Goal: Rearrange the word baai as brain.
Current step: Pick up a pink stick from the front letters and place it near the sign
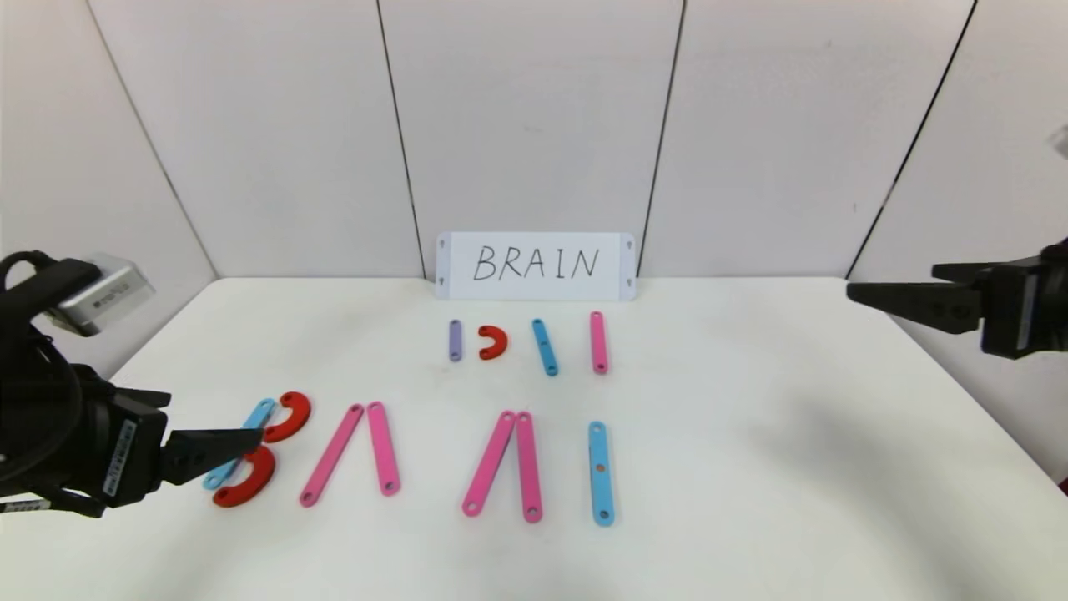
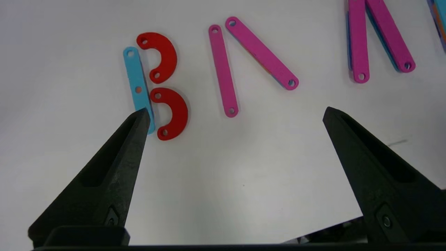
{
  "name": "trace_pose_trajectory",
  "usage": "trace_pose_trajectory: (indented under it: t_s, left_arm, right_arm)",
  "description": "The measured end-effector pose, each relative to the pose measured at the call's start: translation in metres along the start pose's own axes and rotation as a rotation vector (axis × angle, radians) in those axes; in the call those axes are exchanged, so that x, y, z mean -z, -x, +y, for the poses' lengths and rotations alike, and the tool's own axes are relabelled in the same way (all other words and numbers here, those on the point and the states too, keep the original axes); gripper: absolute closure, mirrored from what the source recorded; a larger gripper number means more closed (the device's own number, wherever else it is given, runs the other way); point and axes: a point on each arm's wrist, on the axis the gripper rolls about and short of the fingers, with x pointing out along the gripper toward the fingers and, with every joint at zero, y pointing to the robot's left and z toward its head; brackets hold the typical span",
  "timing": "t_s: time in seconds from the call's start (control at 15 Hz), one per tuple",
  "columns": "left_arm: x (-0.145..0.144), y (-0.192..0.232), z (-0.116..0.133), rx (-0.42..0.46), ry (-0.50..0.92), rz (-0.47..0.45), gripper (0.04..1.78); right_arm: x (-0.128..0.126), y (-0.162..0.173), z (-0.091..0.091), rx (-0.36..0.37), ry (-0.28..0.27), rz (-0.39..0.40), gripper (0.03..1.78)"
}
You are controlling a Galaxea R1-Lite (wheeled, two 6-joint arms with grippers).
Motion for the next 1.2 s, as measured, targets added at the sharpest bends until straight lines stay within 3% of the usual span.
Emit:
trace_pose_trajectory:
  t_s: [0.27, 0.6, 1.2]
  left_arm:
    - [0.003, -0.021, -0.004, 0.035, -0.015, 0.109, 0.08]
    - [0.004, -0.053, -0.003, 0.061, -0.010, 0.214, 0.08]
    - [0.008, -0.114, 0.002, 0.043, 0.010, 0.321, 0.08]
  right_arm:
    - [0.007, -0.042, 0.003, -0.045, 0.003, 0.089, 0.07]
    - [0.018, -0.078, 0.005, -0.071, 0.007, 0.137, 0.07]
    - [0.032, -0.094, 0.005, -0.076, 0.001, 0.201, 0.07]
